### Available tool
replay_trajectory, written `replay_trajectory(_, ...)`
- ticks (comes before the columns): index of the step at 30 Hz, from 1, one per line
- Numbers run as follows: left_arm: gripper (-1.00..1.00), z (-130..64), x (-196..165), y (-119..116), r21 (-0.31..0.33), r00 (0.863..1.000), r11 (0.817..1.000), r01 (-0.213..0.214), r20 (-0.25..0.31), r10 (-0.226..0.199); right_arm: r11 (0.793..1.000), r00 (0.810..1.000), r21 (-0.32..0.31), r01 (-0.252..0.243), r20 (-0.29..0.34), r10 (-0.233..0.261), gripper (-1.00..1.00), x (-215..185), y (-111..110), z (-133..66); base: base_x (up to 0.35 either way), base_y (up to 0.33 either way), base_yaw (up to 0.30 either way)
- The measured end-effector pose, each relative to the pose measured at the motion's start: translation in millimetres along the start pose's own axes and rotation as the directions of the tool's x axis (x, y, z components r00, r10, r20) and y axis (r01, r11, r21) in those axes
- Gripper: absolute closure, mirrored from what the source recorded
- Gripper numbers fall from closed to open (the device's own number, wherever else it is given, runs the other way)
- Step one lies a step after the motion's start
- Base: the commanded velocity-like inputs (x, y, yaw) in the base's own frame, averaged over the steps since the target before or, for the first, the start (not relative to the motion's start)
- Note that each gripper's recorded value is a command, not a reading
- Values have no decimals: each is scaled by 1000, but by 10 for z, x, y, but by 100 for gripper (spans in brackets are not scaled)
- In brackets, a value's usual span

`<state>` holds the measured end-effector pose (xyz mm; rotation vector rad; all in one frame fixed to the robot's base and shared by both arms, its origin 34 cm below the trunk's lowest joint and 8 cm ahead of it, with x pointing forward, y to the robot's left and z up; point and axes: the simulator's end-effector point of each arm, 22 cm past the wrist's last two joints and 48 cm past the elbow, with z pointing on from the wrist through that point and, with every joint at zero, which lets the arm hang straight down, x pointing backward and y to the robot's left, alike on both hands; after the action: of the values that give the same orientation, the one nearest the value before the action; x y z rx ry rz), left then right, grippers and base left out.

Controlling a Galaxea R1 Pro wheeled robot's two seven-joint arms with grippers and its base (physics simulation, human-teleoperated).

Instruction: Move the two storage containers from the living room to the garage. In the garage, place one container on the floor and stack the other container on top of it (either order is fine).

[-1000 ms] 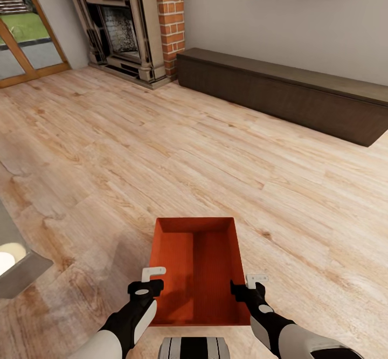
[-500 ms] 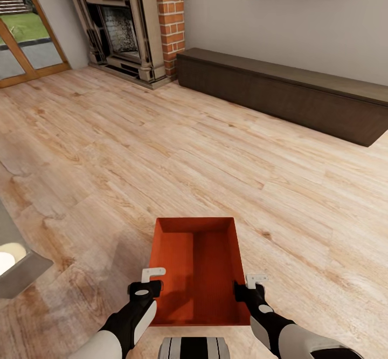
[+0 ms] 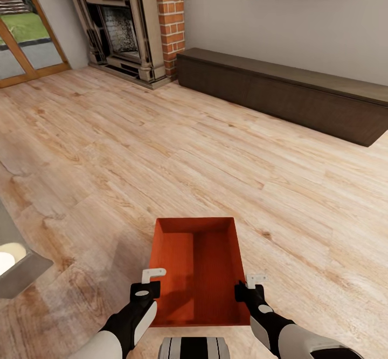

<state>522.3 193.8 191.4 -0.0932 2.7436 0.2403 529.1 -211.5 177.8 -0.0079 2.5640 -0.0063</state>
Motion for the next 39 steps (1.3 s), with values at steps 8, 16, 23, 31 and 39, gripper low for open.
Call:
replay_trajectory(8, 100, -54, -42, 11, -1, 1000, 1000, 2, 0, -2, 1000, 1000, 0, 1, 0, -1, 100, -52, 0, -46, 0, 0, 0)
replay_trajectory(16, 100, -198, -149, 36, 1, 1000, 1000, 3, 0, -3, 1000, 1000, 0, 5, 0, -5, 100, -187, 0, -170, 0, 0, 0)
replay_trajectory(23, 100, -325, -239, 56, 1, 1000, 1000, 3, -1, -3, 1000, 1000, 0, 5, 0, -5, 100, -300, -1, -279, 0, 0, 0)
replay_trajectory(31, 100, -469, -341, 80, 1, 1000, 1000, 3, -1, -3, 1000, 1000, 0, 4, 0, -4, 100, -427, -2, -404, 0, 0, 0)
replay_trajectory(39, 100, -612, -438, 102, 1, 1000, 1000, 3, -2, -3, 1000, 1000, 0, 5, -1, -5, 100, -550, -4, -528, 0, 0, 0)
